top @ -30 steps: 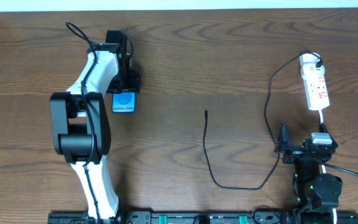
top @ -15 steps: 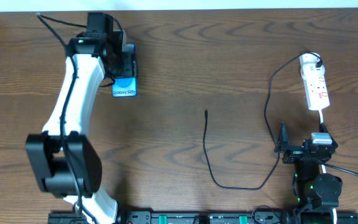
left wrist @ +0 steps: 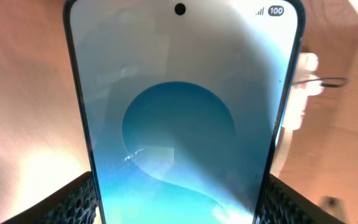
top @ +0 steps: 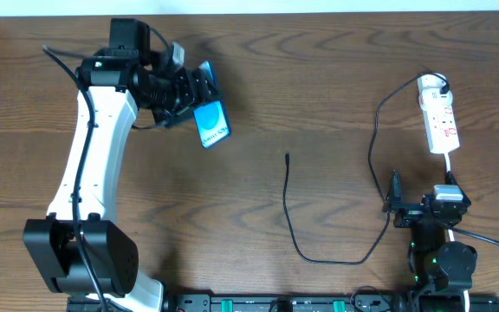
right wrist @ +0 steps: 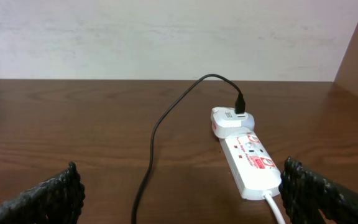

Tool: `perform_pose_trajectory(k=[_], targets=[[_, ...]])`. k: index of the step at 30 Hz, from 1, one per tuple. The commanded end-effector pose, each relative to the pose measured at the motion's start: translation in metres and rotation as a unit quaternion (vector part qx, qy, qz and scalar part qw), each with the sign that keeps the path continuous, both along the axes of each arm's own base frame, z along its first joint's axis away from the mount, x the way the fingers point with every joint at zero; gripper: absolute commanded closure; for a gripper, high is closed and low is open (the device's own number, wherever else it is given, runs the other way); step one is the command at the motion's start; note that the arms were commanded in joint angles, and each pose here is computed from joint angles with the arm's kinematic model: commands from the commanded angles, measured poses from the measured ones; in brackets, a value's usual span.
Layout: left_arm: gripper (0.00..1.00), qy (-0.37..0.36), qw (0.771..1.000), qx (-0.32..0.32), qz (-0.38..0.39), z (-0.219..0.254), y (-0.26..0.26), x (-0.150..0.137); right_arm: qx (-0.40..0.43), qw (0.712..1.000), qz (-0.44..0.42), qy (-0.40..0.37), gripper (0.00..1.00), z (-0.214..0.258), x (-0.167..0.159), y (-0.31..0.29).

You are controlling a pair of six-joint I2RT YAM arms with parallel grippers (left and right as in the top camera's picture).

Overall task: Plug charger to phone and switch on socket
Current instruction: 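Lift the phone with the left gripper and tilt it upright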

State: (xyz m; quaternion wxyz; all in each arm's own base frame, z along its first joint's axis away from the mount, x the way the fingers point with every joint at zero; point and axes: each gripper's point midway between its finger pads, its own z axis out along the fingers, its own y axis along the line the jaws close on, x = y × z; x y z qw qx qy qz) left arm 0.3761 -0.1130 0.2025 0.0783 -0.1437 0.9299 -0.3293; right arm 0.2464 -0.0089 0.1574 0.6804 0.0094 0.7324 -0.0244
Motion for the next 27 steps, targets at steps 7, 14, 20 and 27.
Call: perform_pose_trajectory(k=[7,14,20,27], targets=[[0.93,0.141,0.968,-0.203,0.051,0.051,-0.042,-0.031,-0.007,1.000,0.009,0.000,0.01,0.000,0.000,0.004],[0.93,0.238,0.924,-0.286,0.084,0.074,-0.055,-0.040,-0.007,1.000,0.009,0.000,0.01,0.000,0.000,0.004],[0.93,0.285,0.903,-0.299,0.116,0.077,-0.056,-0.041,-0.007,1.000,0.009,0.000,0.01,0.000,0.000,0.004],[0.93,0.306,0.886,-0.335,0.101,0.091,-0.061,-0.045,-0.007,1.000,0.009,0.000,0.01,0.000,0.000,0.004]])
